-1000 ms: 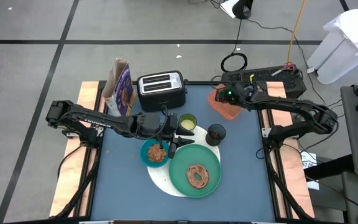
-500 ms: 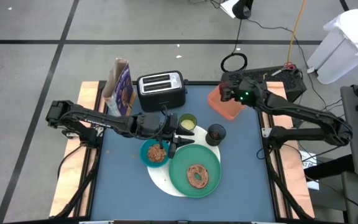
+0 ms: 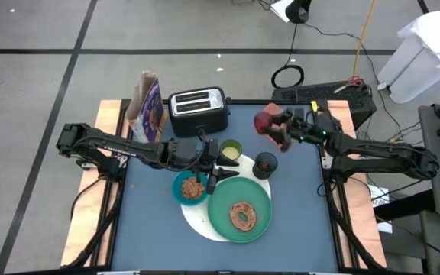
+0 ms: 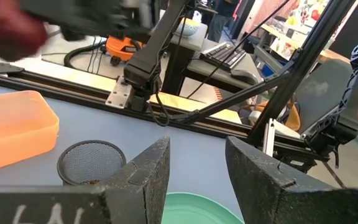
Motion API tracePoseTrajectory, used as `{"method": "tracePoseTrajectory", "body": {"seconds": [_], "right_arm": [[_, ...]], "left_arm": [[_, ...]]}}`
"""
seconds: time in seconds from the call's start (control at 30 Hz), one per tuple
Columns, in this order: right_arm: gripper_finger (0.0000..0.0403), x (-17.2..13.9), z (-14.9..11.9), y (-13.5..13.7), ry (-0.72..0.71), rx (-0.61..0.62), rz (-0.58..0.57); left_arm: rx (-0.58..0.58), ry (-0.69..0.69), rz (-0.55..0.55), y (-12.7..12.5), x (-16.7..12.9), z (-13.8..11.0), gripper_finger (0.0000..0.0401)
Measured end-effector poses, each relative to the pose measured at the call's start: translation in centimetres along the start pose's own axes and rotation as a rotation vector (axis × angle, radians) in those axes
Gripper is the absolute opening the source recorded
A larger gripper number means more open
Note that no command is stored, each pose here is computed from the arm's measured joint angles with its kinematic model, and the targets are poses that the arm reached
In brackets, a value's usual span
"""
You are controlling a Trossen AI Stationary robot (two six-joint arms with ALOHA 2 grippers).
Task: Arrange a breakfast setting
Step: Put the red apple on the white mat
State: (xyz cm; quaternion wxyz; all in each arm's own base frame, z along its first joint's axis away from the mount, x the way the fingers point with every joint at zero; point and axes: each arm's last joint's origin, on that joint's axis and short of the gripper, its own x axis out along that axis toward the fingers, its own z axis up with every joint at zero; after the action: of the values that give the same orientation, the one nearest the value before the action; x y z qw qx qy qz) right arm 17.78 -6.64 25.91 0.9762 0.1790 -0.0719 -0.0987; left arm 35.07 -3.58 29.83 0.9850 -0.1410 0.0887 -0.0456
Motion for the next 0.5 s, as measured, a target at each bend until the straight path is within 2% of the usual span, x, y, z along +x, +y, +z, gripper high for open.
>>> {"method": "tracePoseTrajectory", "body": {"seconds": [0.1,0.17,0.33,0.5], "right_arm": [[0.0272,-0.9,-1.2,0.2,-0.067,-0.037,0.162],[0.0272,-1.6,-1.9,0.3,-0.109,-0.054,0.229],[0.0272,-3.0,-3.0,0.4,-0.2,-0.083,0.288],[0.0272,-3.1,-3.5,0.6,-0.194,-0.109,0.313]], "left_arm": [[0.0,-0.003,0.0,0.0,0.0,0.0,0.0161],[0.0,-0.006,0.0,0.0,0.0,0.1,0.0161],[-0.001,-0.017,-0.003,0.0,0.0,0.2,0.0161],[0.011,-0.077,-0.02,-0.2,0.0,0.8,0.0162]]}}
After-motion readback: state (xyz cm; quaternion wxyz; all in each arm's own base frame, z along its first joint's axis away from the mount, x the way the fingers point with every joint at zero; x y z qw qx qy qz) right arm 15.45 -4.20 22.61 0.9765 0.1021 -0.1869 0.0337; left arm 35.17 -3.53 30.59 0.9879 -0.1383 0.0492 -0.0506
